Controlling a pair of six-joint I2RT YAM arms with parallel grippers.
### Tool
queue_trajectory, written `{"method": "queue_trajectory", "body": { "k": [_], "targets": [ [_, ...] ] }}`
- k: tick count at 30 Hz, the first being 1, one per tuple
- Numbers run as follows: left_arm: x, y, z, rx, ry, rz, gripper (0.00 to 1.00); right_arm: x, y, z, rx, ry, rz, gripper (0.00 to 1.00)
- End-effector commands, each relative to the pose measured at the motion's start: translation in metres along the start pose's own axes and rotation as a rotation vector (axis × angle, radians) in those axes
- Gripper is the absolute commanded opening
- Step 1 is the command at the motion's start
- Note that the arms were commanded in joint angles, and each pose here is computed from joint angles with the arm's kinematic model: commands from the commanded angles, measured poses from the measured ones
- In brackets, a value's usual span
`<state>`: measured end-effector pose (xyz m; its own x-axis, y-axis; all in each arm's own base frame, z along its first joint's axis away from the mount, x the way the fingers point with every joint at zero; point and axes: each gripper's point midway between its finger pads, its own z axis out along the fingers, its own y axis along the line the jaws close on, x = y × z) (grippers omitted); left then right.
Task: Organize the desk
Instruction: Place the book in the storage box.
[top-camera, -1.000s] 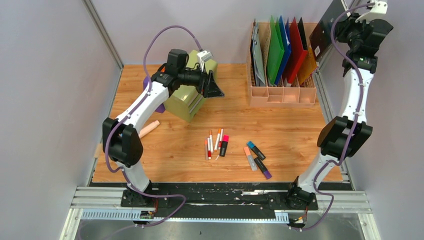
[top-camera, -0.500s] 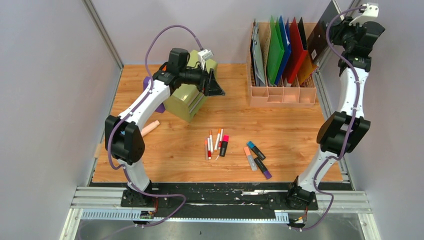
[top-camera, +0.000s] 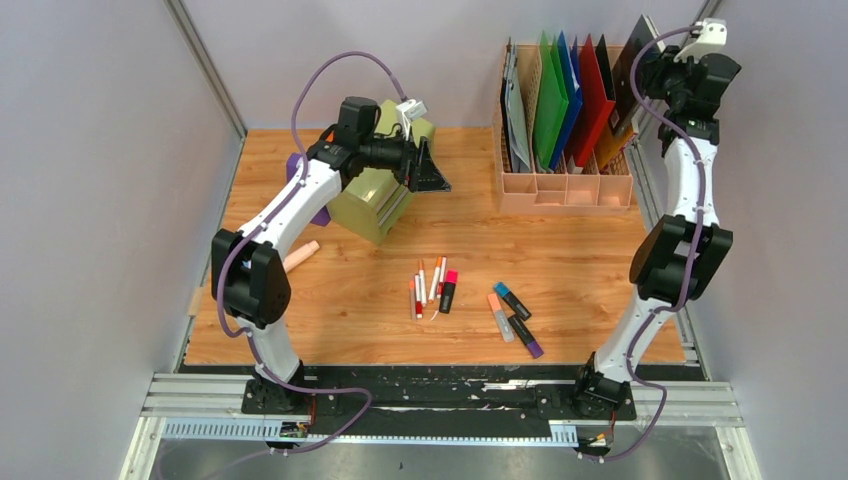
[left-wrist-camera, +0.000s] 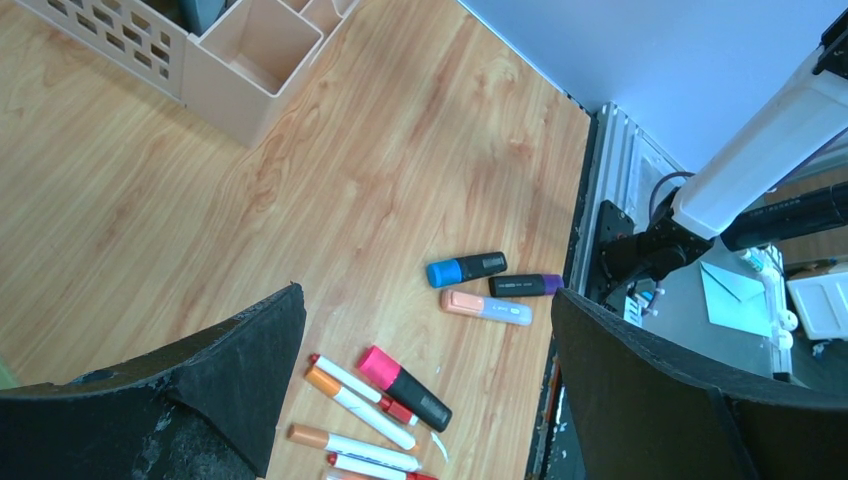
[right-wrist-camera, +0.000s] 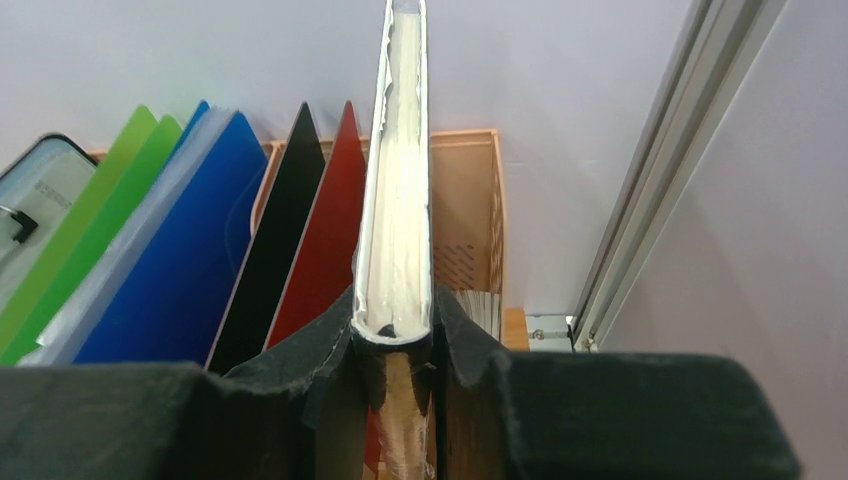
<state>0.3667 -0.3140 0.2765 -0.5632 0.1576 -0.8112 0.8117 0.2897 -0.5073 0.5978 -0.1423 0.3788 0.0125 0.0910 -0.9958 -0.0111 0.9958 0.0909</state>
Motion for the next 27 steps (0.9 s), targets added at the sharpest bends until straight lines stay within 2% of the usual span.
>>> {"method": "queue_trajectory", "body": {
  "k": [1,14,27],
  "targets": [
    [-0.018,-0.006,-0.003,0.025,-0.035,0.027,1.00,-0.044,0.011,0.006,-0.006,-0.201,-0.115,0.00],
    [-0.015,-0.005,-0.001,0.030,-0.031,0.015,1.00,0.011,0.007,0.015,0.020,-0.148,-0.143,0.00],
    [-0.012,-0.006,-0.001,0.039,-0.033,0.000,1.00,0.086,0.009,0.000,0.007,-0.082,-0.093,0.01]
  ]
}}
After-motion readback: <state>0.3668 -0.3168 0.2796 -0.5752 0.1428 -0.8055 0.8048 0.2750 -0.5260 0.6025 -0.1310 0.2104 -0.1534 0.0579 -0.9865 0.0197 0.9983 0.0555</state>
